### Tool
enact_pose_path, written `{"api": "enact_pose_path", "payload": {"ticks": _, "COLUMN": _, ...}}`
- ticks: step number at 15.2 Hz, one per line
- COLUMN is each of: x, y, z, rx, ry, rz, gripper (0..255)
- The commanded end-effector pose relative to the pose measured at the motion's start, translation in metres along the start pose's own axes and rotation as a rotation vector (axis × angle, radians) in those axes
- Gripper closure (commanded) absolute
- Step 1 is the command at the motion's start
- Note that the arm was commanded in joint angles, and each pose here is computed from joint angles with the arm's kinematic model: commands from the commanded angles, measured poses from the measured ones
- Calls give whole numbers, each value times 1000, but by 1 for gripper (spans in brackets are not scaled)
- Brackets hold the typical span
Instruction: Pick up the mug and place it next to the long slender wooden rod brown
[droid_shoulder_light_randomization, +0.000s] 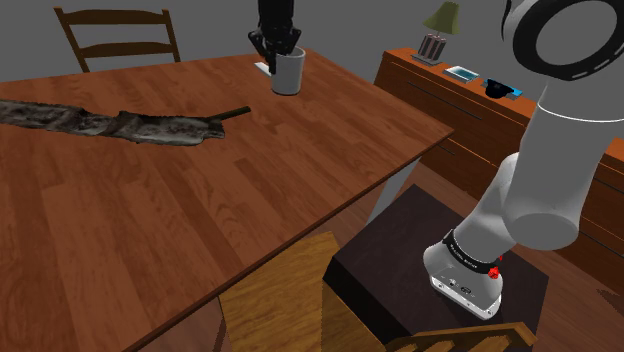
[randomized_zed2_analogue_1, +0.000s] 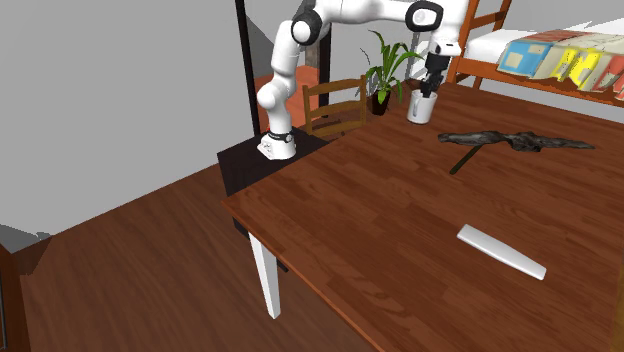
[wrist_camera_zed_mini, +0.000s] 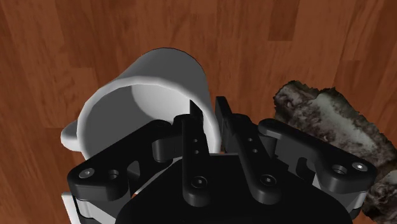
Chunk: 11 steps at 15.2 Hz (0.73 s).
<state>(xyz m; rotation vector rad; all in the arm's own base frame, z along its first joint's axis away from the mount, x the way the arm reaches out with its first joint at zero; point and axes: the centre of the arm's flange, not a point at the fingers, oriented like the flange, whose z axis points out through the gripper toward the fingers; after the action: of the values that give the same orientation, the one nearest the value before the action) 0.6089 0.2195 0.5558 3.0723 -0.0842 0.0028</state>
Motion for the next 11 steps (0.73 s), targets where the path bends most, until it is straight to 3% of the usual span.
{"api": "enact_pose_path", "payload": {"ticks": 1, "x": 2, "y": -2, "z": 10, "rx": 0, "ry": 1, "rz": 1, "gripper": 255}}
{"api": "enact_pose_path", "payload": {"ticks": 11, "x": 1, "y": -6, "z": 62, "rx": 0, "ry": 1, "rz": 1, "gripper": 255}}
